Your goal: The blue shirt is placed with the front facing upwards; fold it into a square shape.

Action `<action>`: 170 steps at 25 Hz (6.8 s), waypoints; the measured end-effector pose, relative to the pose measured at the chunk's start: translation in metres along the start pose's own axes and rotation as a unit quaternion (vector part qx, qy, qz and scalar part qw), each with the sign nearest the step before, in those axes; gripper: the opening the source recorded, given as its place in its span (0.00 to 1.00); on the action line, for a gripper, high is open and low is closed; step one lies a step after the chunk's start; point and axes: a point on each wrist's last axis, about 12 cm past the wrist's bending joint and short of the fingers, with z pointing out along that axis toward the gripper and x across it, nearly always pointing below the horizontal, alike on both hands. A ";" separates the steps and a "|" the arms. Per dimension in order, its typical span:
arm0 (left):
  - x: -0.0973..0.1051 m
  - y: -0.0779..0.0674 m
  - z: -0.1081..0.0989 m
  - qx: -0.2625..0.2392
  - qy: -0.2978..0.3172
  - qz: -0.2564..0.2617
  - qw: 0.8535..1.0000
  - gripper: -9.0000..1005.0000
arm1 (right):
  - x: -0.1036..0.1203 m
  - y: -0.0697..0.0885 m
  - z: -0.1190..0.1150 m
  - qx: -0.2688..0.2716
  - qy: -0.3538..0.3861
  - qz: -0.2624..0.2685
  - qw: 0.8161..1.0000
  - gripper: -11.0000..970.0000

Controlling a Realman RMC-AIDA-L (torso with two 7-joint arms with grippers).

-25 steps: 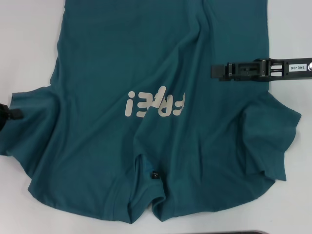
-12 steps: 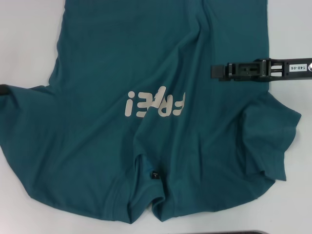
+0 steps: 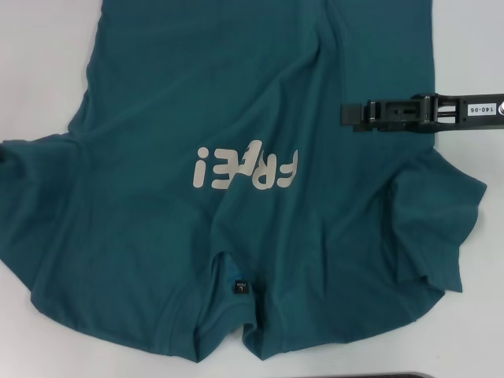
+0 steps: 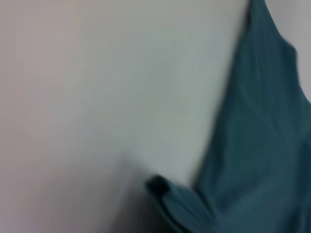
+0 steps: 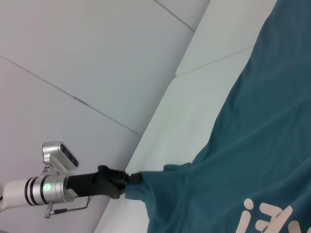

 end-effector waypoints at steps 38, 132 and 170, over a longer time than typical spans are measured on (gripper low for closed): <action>0.030 -0.065 0.075 0.051 0.110 0.083 0.989 0.13 | -0.001 -0.001 -0.002 0.004 0.002 0.006 1.000 0.93; 0.020 -0.044 0.079 -0.053 0.037 0.201 0.978 0.63 | -0.006 -0.003 -0.011 0.013 -0.017 0.011 1.000 0.91; 0.042 -0.068 0.071 0.027 0.097 0.200 0.975 0.09 | -0.010 -0.002 -0.011 0.014 -0.019 0.007 1.000 0.90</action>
